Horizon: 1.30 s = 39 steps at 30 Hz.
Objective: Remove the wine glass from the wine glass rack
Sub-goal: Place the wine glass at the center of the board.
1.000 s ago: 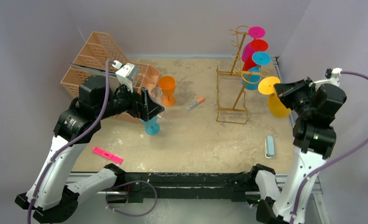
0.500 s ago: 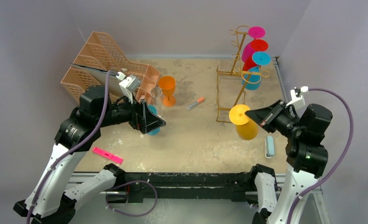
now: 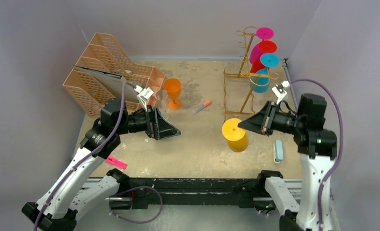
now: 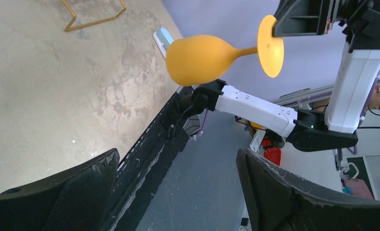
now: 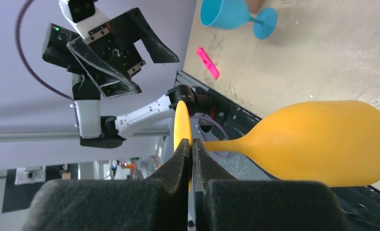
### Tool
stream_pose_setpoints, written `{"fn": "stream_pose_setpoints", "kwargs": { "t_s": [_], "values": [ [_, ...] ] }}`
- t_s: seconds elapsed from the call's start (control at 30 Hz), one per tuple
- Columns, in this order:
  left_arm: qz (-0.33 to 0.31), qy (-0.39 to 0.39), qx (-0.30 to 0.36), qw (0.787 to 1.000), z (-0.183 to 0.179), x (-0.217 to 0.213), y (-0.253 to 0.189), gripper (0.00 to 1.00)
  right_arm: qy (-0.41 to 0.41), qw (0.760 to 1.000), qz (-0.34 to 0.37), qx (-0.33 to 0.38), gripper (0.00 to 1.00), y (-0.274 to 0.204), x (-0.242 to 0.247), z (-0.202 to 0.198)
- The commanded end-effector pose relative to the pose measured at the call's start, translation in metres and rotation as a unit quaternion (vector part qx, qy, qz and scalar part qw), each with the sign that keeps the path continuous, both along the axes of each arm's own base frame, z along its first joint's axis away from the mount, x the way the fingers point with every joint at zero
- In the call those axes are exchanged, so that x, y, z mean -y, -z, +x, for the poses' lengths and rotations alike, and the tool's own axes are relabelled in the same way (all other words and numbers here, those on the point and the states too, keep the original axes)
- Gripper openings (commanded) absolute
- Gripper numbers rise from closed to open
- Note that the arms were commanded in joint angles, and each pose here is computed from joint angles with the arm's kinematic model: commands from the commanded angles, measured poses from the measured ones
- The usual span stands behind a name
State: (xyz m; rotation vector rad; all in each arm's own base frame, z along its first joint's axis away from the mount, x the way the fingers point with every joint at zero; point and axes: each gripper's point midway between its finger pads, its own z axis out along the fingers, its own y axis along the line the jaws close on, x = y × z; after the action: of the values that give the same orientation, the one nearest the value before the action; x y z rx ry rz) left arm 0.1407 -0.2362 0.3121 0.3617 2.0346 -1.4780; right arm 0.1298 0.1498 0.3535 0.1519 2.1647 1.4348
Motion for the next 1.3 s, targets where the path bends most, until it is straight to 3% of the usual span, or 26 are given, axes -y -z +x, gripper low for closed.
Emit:
{"fn": "stream_pose_setpoints", "kwargs": {
  "t_s": [0.0,0.17,0.33,0.53,0.67,0.87,0.97,1.27],
  "values": [
    [-0.035,-0.005,0.031,0.999,0.014,0.008,-0.018,0.9,-0.036,0.998,-0.055,0.025,0.0,0.003,-0.008,0.018],
    [-0.041,0.028,0.031,0.998,0.016,0.017,-0.018,0.89,-0.089,0.991,-0.067,0.071,0.0,0.022,-0.047,0.028],
    [-0.04,0.062,0.044,0.996,0.016,0.024,-0.024,0.89,-0.17,0.965,-0.156,0.128,0.0,0.043,-0.084,0.02],
    [-0.024,0.078,0.054,0.995,0.015,0.024,-0.015,0.79,-0.204,0.953,-0.12,0.188,0.0,0.035,-0.115,0.019],
    [-0.035,0.115,0.056,0.991,0.005,0.026,-0.011,0.79,-0.243,0.939,-0.084,0.229,0.0,0.017,-0.125,0.01],
    [-0.046,0.188,0.082,0.978,-0.015,0.027,-0.025,0.77,-0.254,0.939,-0.039,0.229,0.0,0.01,-0.141,0.011],
    [-0.039,0.211,0.083,0.973,-0.022,0.029,-0.025,0.62,-0.251,0.939,-0.008,0.234,0.0,0.006,-0.147,0.011],
    [-0.036,0.199,0.084,0.976,-0.021,0.042,-0.024,0.44,-0.262,0.938,0.0,0.227,0.0,0.007,-0.149,0.006]
  ]
}}
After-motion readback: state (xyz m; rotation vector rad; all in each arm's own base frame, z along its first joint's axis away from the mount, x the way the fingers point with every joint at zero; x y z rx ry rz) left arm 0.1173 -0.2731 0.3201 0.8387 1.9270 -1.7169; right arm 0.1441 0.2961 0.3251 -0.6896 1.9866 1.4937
